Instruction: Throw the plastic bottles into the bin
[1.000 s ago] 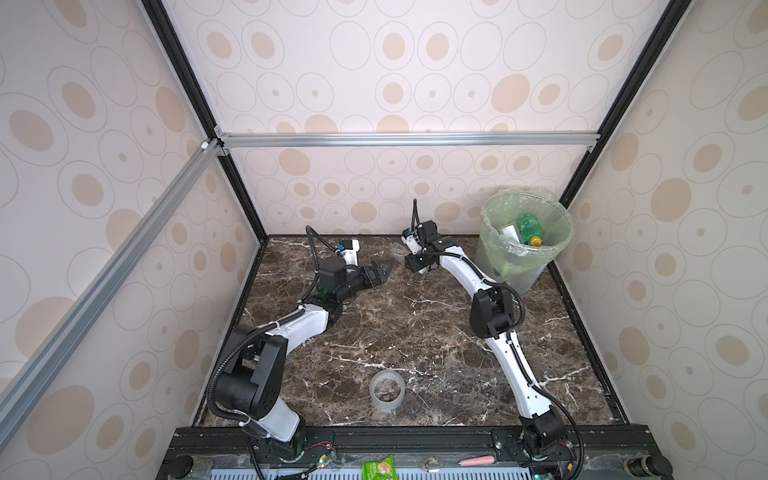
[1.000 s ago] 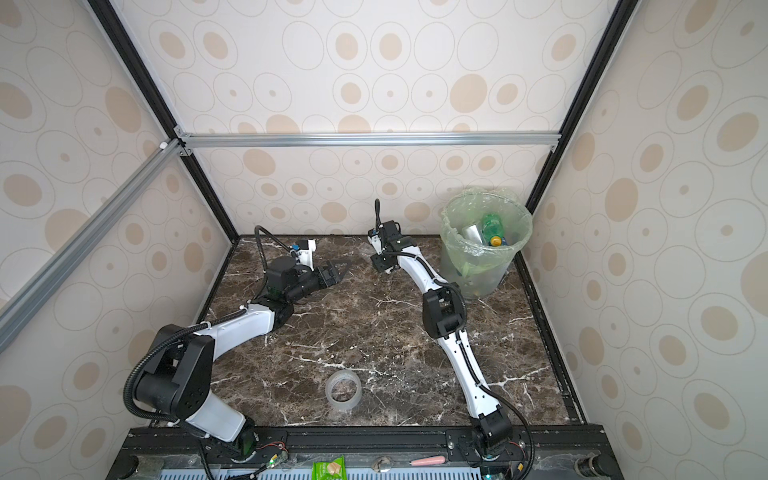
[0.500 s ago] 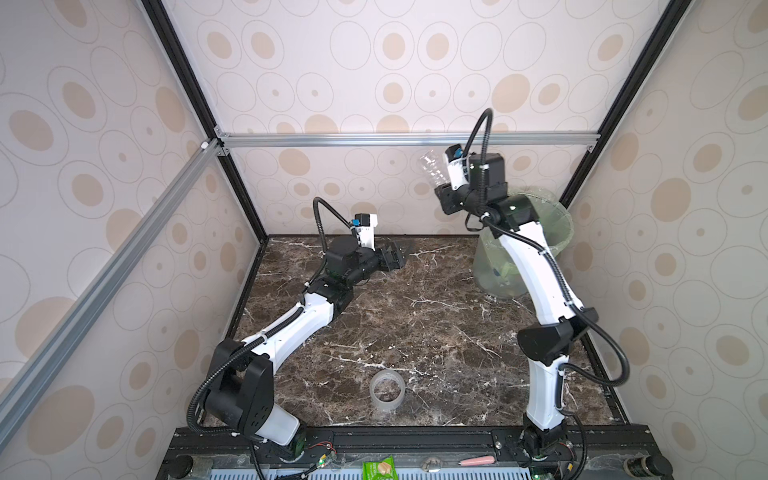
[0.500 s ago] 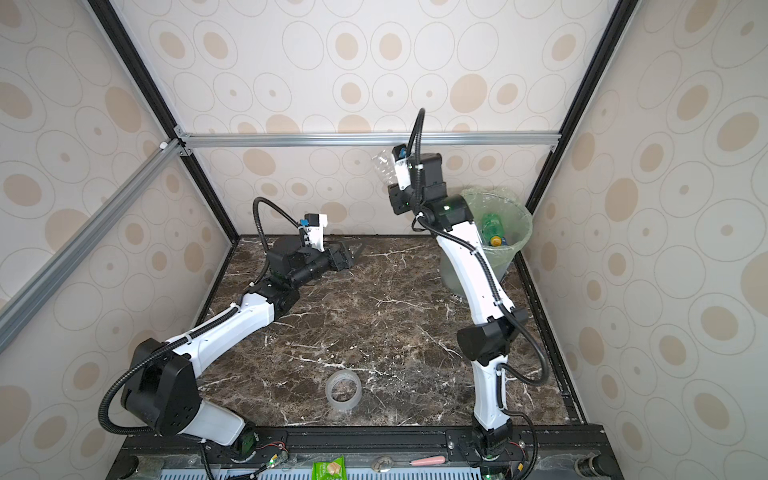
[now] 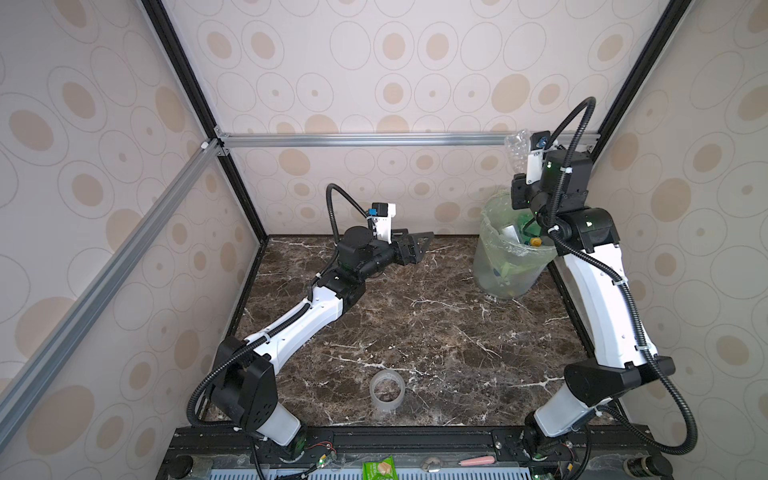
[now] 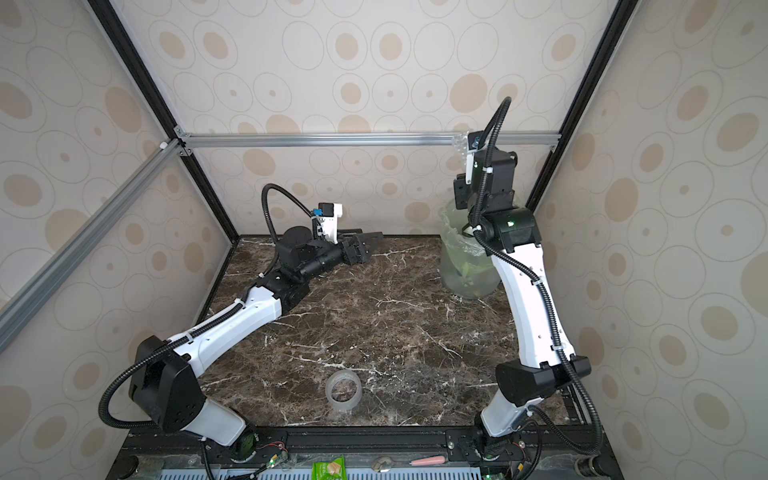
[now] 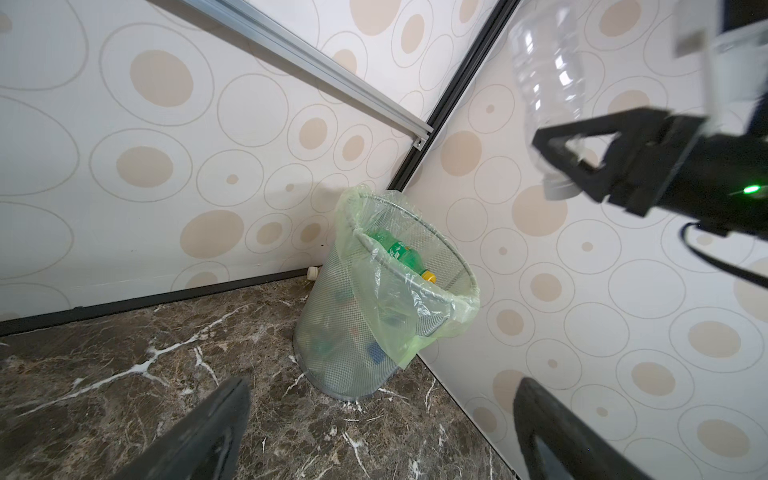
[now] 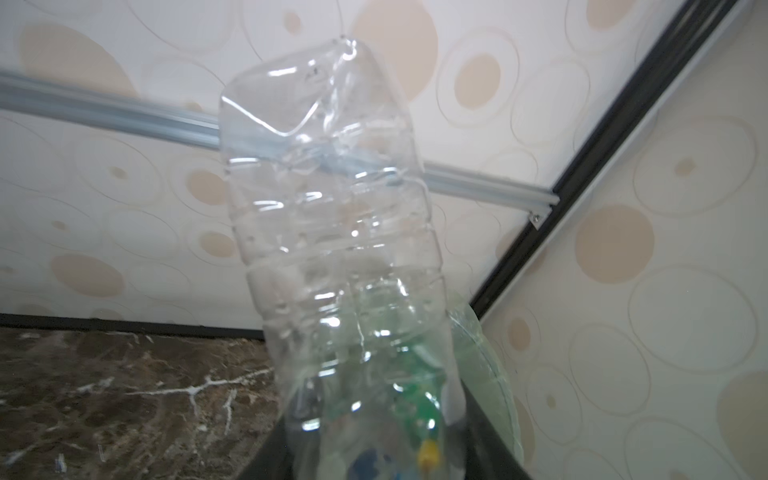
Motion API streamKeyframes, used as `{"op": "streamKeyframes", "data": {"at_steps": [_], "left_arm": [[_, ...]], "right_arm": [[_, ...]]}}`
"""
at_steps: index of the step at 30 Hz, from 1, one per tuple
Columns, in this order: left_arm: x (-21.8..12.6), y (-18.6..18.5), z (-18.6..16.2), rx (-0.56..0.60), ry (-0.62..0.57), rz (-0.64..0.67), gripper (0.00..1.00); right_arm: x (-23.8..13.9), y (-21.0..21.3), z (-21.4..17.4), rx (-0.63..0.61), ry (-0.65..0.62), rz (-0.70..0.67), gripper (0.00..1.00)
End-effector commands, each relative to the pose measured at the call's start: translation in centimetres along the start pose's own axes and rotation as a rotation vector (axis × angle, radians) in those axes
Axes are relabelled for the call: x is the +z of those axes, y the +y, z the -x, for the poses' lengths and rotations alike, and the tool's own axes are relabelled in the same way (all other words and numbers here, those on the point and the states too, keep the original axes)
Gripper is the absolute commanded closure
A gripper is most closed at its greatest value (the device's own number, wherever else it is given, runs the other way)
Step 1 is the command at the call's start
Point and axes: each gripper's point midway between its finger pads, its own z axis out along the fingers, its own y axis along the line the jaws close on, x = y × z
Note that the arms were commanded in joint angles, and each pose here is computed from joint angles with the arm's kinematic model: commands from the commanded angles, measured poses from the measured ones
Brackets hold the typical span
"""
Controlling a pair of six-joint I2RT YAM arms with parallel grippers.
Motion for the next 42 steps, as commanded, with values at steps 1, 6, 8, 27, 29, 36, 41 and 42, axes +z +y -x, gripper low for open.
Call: {"op": "streamKeyframes", "data": {"at_steps": [1,6,8,27,29,36,41,42], "left_arm": [[0.1,0.1,-0.1,0.027,0.000,0.009,0.01],[0.1,0.5,-1.0,0.018,0.025,0.016,0.01],[0.0,0.7,-1.4,0.011,0.031,0.019,0.01],[0.3,1.0,-3.8,0.015,0.074,0.024,0.01],[0.3,1.1,-4.0,0.012,0.076,0.024,0.01],[0.3,1.5,-4.5,0.009,0.083,0.030,0.01],[0.1,1.6,-4.5,0.005,0.078,0.037,0.01],[0.1,1.7,-4.5,0.005,0.077,0.040,0.01]], "right_arm": [[5.3,-1.2,-8.0,0.035,0.211,-0.088,0.51],[6.2,-3.9,-10.6,0.063,0.317,-0.178,0.15],[5.3,-4.3,-9.1,0.077,0.254,-0.171,0.04],[6.0,-12.6,-18.2,0.451,0.459,-0.315,0.00],[6.3,-13.0,-19.0,0.472,0.470,-0.318,0.00],[8.6,-12.2,-20.9,0.542,0.502,-0.215,0.18],[10.1,-10.2,-21.5,0.565,0.540,-0.113,0.36],[10.2,-9.8,-21.6,0.572,0.544,-0.090,0.41]]}}
